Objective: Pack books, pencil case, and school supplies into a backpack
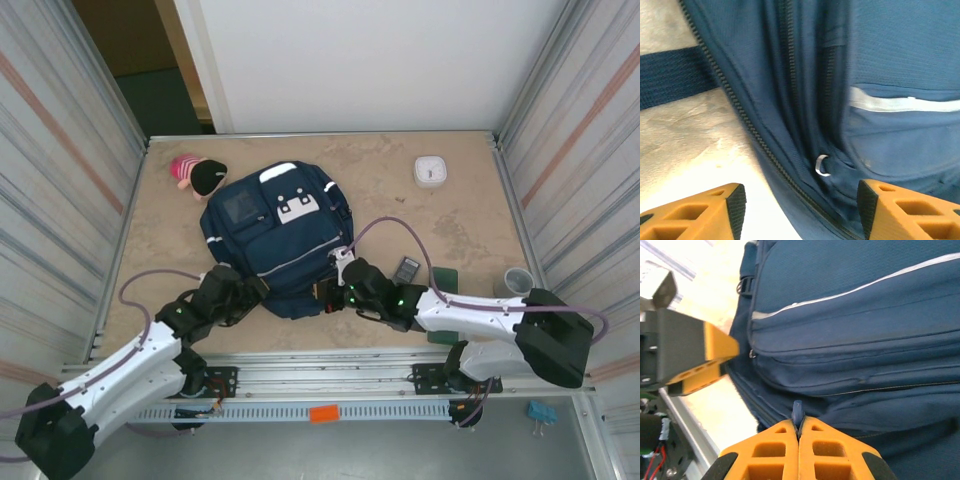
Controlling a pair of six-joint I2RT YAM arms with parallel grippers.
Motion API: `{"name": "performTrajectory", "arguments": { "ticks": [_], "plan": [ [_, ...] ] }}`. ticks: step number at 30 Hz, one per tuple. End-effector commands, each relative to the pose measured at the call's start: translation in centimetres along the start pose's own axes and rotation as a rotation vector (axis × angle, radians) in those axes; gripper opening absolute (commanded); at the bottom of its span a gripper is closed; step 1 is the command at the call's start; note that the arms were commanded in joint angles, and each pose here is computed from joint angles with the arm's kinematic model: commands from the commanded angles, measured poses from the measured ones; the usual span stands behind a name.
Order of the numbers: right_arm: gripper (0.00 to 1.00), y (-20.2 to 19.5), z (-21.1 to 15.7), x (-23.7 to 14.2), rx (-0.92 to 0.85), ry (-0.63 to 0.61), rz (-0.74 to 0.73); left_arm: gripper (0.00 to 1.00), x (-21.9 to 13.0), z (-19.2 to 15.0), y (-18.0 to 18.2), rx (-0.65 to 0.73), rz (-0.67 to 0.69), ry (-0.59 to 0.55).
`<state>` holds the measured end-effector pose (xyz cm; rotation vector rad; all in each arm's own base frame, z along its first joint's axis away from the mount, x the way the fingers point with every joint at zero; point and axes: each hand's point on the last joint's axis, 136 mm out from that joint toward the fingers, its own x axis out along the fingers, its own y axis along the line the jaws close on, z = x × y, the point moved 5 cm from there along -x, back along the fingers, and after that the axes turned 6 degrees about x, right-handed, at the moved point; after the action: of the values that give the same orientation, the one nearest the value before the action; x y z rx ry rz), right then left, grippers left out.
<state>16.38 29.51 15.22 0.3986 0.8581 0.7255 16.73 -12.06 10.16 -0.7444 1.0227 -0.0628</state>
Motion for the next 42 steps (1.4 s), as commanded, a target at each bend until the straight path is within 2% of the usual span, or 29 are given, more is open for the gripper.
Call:
{"name": "performTrajectory", "arguments": {
  "ticks": [1,8,13,16,21,28,37,40,42],
  "plan": [
    [0.00,2.8,0.1,0.7,0.034,0.013,0.069,0.62,0.9,1.0,-0.3,-0.053,-0.022,-0.060],
    [0.00,5.3,-0.7,3.8,0.043,0.076,0.087,0.63,1.4,4.7,-2.2,-0.014,-0.030,-0.118],
    [0.00,5.4,0.7,5.1,0.050,0.053,0.058,0.63,0.2,7.2,-3.0,-0.019,-0.052,-0.130],
    [0.00,5.2,1.2,5.7,0.071,0.047,0.055,0.64,-1.3,6.9,-3.0,-0.026,-0.061,-0.134],
    [0.00,5.4,1.2,6.5,0.079,0.062,0.058,0.65,-2.5,4.1,-1.3,-0.148,-0.117,-0.062],
    [0.00,5.6,0.9,7.0,0.081,0.086,0.065,0.60,-1.8,2.0,0.7,-0.283,-0.178,-0.049],
    [0.00,6.4,0.8,6.6,0.051,0.081,0.097,0.59,0.0,2.2,-1.3,-0.261,-0.219,-0.004],
    [0.00,6.6,0.8,6.1,0.039,0.072,0.105,0.51,0.9,2.0,-1.7,-0.258,-0.212,0.024],
    [0.00,6.4,1.0,5.6,0.035,0.057,0.096,0.40,1.3,2.0,-1.6,-0.256,-0.195,0.030]
  ]
}}
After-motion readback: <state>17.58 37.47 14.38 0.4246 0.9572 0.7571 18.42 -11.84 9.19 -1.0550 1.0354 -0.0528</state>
